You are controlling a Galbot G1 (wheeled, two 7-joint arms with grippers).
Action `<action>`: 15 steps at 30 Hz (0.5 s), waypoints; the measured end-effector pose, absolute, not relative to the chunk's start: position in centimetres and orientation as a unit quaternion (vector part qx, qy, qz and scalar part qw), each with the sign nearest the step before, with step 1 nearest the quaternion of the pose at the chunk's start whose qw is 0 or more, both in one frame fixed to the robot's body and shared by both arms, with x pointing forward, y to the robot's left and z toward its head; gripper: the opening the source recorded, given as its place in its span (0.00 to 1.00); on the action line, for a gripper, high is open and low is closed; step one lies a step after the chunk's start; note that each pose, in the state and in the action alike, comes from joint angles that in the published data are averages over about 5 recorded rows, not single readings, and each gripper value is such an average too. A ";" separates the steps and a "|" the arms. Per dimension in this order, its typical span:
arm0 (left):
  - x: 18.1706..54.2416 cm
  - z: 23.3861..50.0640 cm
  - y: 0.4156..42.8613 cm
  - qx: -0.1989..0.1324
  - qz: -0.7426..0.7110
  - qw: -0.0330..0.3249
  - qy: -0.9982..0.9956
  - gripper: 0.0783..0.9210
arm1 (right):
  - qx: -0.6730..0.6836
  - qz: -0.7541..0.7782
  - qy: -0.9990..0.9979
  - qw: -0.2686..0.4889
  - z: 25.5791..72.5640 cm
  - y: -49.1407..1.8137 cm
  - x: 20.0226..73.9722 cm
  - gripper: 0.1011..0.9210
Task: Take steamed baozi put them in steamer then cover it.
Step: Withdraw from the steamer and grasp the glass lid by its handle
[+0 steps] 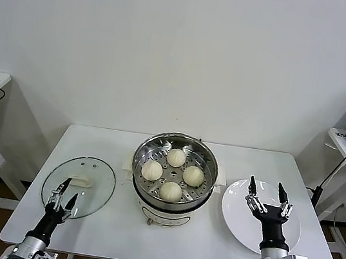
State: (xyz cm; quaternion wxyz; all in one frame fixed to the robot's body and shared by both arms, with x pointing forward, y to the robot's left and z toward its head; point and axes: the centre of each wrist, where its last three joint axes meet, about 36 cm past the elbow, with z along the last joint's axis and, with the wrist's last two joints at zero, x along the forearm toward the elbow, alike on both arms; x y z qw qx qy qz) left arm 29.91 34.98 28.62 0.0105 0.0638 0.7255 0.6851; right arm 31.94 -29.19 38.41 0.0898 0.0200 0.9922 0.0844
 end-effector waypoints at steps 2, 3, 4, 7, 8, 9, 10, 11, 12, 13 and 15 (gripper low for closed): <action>30.3 28.2 35.1 0.066 0.692 0.009 0.719 0.88 | 0.022 0.085 0.992 0.090 38.3 -29.1 31.9 0.88; 30.5 28.0 35.2 0.067 0.694 0.008 0.717 0.88 | 0.022 0.085 0.992 0.089 38.2 -29.1 31.9 0.88; 30.7 27.8 35.3 0.067 0.697 0.007 0.714 0.88 | 0.023 0.085 0.992 0.089 38.1 -29.1 31.9 0.88; 31.4 27.3 35.4 0.069 0.702 0.005 0.709 0.88 | 0.024 0.086 0.992 0.088 38.0 -29.0 31.8 0.88; 31.6 27.1 35.4 0.069 0.703 0.004 0.707 0.88 | 0.025 0.086 0.992 0.088 38.0 -29.0 31.8 0.88; 31.9 27.0 35.4 0.069 0.705 0.004 0.706 0.88 | 0.025 0.086 0.992 0.088 38.0 -29.0 31.8 0.88; 32.1 26.8 35.5 0.068 0.706 0.003 0.705 0.88 | 0.025 0.085 0.992 0.088 37.9 -29.0 31.8 0.88; 32.4 26.7 35.5 0.068 0.707 0.003 0.704 0.88 | 0.025 0.085 0.992 0.088 37.9 -29.0 31.8 0.88; 32.6 26.6 35.5 0.067 0.708 0.002 0.703 0.88 | 0.026 0.085 0.992 0.088 37.9 -29.0 31.8 0.88; 32.9 26.6 35.5 0.066 0.709 0.002 0.702 0.88 | 0.026 0.084 0.992 0.088 37.9 -29.0 31.8 0.88; 33.5 26.4 35.6 0.063 0.711 0.001 0.700 0.88 | 0.026 0.084 0.992 0.087 37.8 -29.0 31.8 0.88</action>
